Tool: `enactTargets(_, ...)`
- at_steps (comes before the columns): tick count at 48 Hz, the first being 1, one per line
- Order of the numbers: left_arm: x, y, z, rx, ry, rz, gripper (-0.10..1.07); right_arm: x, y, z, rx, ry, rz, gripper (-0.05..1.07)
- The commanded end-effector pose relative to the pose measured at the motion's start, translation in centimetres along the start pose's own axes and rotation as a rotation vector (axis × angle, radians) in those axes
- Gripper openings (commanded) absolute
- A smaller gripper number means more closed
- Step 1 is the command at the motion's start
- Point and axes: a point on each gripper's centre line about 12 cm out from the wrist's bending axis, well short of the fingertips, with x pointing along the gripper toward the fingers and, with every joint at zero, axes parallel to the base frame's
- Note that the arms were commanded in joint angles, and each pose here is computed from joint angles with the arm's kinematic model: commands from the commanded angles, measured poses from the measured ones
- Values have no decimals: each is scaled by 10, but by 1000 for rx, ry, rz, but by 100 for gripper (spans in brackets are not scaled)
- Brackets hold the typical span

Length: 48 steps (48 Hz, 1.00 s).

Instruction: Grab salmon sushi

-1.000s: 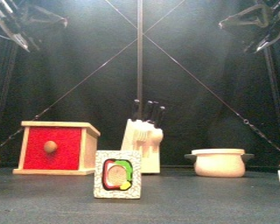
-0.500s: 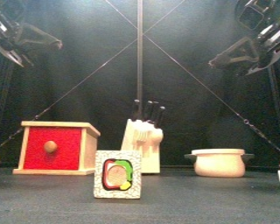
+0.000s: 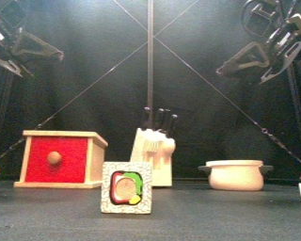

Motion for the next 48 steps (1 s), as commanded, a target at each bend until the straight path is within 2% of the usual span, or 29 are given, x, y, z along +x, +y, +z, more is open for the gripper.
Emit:
enactTargets(1, 2, 0, 4, 3, -8, -2, 0, 2, 5, 11, 38, -28, 13, 2)
enactTargets(8, 2, -1, 3, 3, -5, -4, 0, 4, 7, 9, 137, -8, 2, 2)
enactTargets(20, 2, -1, 3, 5, -5, -4, 0, 7, 6, -2, 284, 91, -26, 2)
enactTargets(29, 1, -1, 3, 3, -3, -4, 0, 8, 8, -1, 393, 147, -32, 2)
enactTargets(39, 1, -1, 3, 2, -3, -4, 0, 10, 12, 7, 563, 179, -33, 4)
enactTargets(48, 1, -1, 1, 0, 0, -3, 0, 8, 8, -4, 720, 249, -60, 8)
